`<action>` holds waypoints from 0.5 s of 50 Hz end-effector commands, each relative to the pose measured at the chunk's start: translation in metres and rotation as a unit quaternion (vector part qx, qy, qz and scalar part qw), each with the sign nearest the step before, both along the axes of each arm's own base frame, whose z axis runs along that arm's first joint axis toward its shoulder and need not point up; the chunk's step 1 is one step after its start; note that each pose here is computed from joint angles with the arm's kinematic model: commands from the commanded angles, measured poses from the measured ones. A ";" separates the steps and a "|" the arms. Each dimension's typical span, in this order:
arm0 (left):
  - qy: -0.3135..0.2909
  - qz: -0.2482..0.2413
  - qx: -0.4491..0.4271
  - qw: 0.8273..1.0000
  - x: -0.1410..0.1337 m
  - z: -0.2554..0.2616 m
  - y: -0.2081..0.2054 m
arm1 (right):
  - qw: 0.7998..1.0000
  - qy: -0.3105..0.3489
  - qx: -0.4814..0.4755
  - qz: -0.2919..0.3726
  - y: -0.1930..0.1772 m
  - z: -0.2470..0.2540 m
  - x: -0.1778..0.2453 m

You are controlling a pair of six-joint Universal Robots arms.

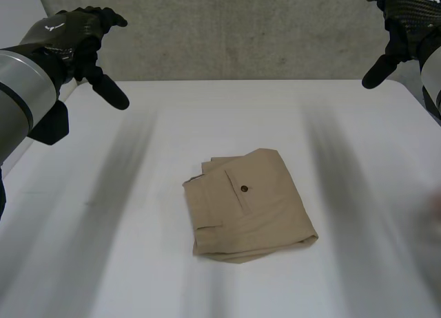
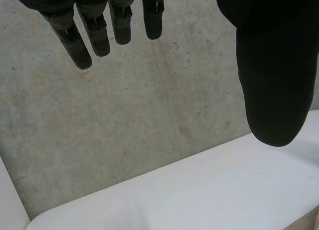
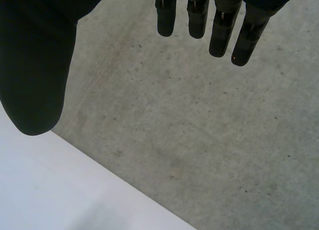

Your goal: Fold the shorts.

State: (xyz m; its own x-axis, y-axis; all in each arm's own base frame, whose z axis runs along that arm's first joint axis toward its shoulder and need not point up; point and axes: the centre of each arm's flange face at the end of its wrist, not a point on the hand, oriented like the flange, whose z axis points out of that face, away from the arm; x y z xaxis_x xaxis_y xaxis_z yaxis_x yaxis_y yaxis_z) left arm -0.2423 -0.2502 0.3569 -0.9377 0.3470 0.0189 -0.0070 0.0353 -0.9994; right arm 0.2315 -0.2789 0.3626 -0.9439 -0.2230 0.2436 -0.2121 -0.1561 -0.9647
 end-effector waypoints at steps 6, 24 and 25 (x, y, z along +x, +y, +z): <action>-0.003 -0.003 0.005 1.000 -0.002 -0.006 0.001 | 1.000 0.003 0.010 0.005 0.000 -0.007 0.001; -0.001 -0.003 0.001 1.000 -0.002 -0.010 0.000 | 0.999 0.008 0.020 0.024 0.003 -0.014 0.005; -0.002 -0.003 0.002 1.000 -0.002 -0.011 0.000 | 0.999 0.008 0.020 0.024 0.003 -0.014 0.005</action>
